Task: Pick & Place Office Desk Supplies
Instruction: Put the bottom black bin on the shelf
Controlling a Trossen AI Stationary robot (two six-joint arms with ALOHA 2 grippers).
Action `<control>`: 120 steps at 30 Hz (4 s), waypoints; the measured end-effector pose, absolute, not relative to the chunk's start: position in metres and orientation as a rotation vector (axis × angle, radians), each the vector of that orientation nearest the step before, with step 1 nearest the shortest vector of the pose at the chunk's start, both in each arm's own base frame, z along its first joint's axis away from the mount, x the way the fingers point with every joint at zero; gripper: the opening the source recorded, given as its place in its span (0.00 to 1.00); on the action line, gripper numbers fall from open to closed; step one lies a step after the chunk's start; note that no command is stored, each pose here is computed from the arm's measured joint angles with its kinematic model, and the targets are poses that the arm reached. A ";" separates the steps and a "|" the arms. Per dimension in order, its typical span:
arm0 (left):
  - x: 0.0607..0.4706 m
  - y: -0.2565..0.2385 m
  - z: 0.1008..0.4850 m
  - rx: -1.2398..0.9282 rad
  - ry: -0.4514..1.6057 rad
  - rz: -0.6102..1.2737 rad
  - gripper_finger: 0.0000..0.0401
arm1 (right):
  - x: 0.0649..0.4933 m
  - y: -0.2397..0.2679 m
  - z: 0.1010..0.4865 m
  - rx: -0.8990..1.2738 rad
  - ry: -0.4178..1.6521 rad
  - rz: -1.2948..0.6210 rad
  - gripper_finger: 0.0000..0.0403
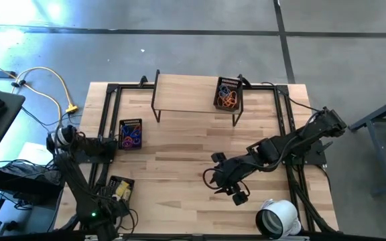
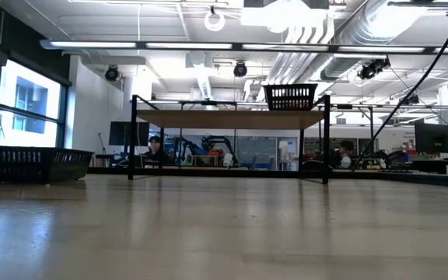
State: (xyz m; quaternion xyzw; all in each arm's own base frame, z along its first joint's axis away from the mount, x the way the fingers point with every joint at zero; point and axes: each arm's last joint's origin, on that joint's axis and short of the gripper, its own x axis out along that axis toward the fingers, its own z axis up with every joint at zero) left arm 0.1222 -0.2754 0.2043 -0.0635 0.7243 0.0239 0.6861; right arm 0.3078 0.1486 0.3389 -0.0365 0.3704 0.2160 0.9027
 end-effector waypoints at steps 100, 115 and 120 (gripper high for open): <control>0.343 0.027 0.352 0.665 1.257 0.163 0.00 | 0.238 0.253 0.274 0.305 0.384 0.005 0.40; 0.352 0.103 0.358 0.514 1.046 0.114 0.00 | 0.251 0.245 0.279 0.362 0.335 -0.023 0.40; 0.351 0.114 0.358 0.478 1.012 0.083 0.00 | 0.251 0.245 0.279 0.362 0.334 -0.022 0.40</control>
